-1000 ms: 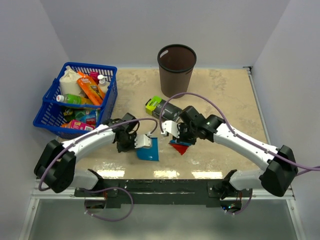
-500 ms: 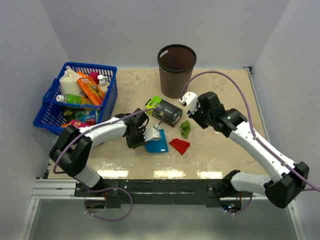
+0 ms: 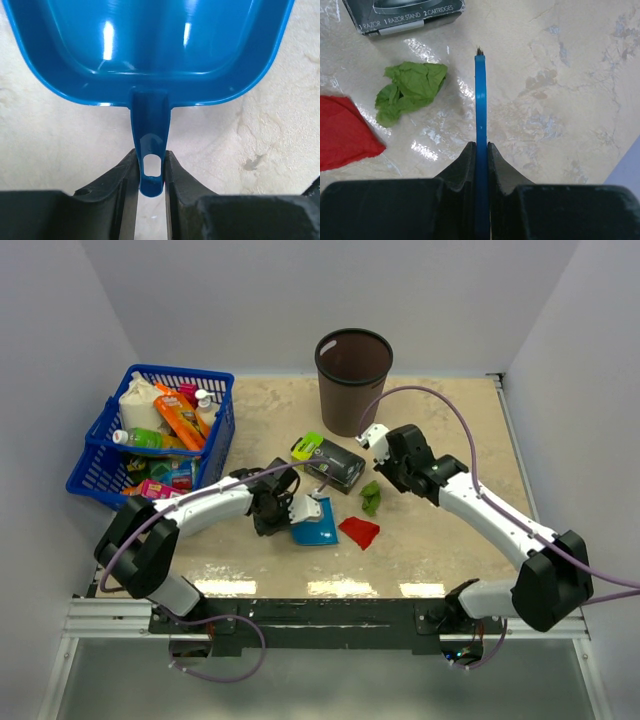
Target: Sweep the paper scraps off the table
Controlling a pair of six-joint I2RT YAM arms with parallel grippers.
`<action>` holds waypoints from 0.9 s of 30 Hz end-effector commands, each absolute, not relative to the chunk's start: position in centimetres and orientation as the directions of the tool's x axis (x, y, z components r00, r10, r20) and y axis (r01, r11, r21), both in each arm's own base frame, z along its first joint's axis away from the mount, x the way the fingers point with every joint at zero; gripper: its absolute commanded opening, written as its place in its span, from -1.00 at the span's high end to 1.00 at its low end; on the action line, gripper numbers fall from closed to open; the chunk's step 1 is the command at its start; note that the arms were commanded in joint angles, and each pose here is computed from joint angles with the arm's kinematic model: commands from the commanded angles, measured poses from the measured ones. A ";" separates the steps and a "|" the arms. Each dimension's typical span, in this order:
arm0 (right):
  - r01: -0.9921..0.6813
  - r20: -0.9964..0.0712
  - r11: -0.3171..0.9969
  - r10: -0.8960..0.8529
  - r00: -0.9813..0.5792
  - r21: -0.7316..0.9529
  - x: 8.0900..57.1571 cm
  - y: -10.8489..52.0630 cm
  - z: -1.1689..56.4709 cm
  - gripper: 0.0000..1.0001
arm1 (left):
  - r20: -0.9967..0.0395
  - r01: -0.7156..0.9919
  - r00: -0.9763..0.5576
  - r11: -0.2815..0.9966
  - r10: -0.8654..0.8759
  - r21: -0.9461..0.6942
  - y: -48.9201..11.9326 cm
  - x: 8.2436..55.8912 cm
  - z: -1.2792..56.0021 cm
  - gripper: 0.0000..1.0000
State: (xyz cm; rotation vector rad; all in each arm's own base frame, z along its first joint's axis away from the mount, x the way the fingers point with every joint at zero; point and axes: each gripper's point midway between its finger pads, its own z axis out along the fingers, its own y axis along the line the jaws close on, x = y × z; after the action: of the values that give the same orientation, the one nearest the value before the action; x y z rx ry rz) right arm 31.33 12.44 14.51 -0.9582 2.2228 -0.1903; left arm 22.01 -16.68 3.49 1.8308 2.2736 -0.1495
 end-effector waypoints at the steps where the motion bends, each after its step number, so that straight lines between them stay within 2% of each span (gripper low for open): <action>1: -0.577 -0.629 0.738 -0.642 -0.438 -0.351 33.0 14.4 16.1 1.00 | -0.362 0.974 -0.095 0.162 0.927 0.159 -17.6 22.5 3.7 0.41; 2: -0.577 -0.635 0.741 -0.637 -0.437 -0.345 33.1 14.6 16.5 1.00 | -0.373 0.972 -0.092 0.165 0.923 0.167 -17.9 22.8 3.5 0.39; 3: -0.580 -0.629 0.740 -0.638 -0.444 -0.340 32.9 14.5 16.4 1.00 | -0.376 0.968 -0.113 0.188 0.920 0.168 -17.8 23.0 3.3 0.25; 7: -0.595 -0.627 0.732 -0.643 -0.440 -0.333 32.6 14.6 16.4 1.00 | -0.435 0.960 -0.177 0.252 0.883 0.122 -17.5 23.4 3.1 0.05; 10: -0.614 -0.631 0.728 -0.637 -0.442 -0.304 31.9 14.8 16.2 1.00 | -0.463 0.956 -0.193 0.272 0.865 0.109 -17.1 23.7 3.2 0.00; 16: -0.619 -0.634 0.732 -0.628 -0.451 -0.285 31.6 14.7 15.7 1.00 | -0.446 0.979 -0.162 0.200 0.880 0.040 -16.0 22.1 2.1 0.06; 21: -0.618 -0.646 0.738 -0.616 -0.451 -0.271 31.9 15.0 15.9 1.00 | -0.483 0.990 -0.120 0.143 0.867 0.010 -16.5 21.0 2.0 0.18; 27: -0.626 -0.644 0.737 -0.613 -0.458 -0.256 31.7 15.0 15.6 1.00 | -0.523 0.990 -0.127 0.138 0.843 -0.018 -17.4 20.6 2.3 0.32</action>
State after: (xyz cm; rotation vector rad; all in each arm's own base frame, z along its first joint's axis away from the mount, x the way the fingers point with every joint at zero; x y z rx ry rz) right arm 31.20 14.44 13.96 -0.9711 2.2321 -0.0211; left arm 21.01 -16.12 1.50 1.7644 2.1145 -0.4185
